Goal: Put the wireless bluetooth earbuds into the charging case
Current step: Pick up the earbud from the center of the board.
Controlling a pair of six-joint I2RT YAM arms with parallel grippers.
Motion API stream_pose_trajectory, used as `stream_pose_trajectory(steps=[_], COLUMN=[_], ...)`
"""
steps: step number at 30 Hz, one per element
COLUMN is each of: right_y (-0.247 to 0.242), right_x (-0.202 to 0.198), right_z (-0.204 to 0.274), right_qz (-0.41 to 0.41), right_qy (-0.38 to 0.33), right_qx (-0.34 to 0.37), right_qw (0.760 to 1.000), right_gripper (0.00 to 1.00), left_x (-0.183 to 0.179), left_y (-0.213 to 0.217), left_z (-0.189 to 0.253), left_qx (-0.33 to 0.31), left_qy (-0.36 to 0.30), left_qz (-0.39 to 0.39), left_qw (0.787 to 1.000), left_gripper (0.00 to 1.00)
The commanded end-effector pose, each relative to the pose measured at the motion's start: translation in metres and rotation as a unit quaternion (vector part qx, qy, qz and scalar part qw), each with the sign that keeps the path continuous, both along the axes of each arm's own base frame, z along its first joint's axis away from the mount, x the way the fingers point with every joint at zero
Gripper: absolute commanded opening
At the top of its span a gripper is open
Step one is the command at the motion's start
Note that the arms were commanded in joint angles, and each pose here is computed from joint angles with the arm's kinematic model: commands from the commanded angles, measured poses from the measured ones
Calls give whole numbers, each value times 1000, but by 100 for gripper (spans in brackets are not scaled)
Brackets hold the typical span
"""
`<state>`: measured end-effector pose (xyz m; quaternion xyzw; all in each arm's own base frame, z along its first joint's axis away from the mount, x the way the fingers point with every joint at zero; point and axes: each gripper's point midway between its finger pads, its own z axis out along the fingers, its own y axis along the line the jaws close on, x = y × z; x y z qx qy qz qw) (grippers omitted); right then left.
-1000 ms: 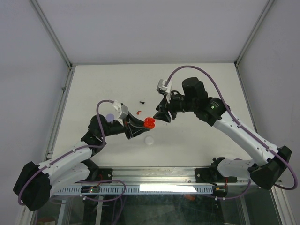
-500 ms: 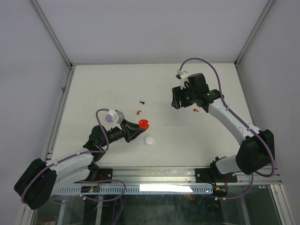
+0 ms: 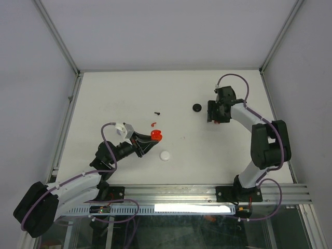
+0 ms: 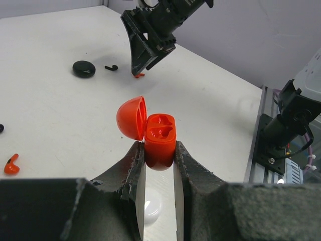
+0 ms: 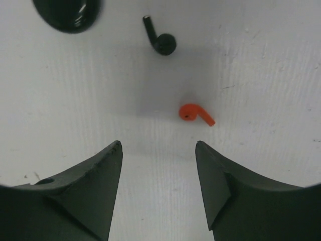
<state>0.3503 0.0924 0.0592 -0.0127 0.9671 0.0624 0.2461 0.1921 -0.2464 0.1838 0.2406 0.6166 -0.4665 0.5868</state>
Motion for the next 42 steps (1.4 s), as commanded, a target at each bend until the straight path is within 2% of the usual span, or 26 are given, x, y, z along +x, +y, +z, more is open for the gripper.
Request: stream_pose_trajectory(steps=[1, 5, 9, 16, 19, 27, 35, 42], right_y=[-18, -33, -30, -16, -6, -5, -26, -25], right_x=[37, 43, 40, 11, -2, 6, 23, 30], right_z=[4, -10, -22, -27, -27, -17, -11, -22], right_qz=[-40, -48, -38, -25, -12, -7, -24, -10], right_qy=[-36, -21, 10, 62, 73, 52, 24, 32], right_qx=[-11, -32, -16, 13, 14, 1, -59, -64], right_qw=[999, 998, 999, 998, 997, 999, 998, 997], right_gripper=[63, 62, 59, 49, 48, 44, 43, 37], left_x=[0, 0, -1, -1, 0, -2, -2, -3], left_y=[3, 2, 0, -2, -4, -8, -7, -8], left_z=[8, 5, 5, 4, 3, 6, 3, 2], left_qx=[-6, -4, -5, -4, -3, -6, -4, -1], left_qy=[-30, -26, -24, -19, -16, -9, -3, -2], left_qz=[11, 9, 2, -4, -6, -17, -17, -22], left_qw=[999, 1000, 1000, 1000, 1000, 1000, 1000, 1000], left_gripper=[0, 0, 0, 0, 0, 0, 0, 0])
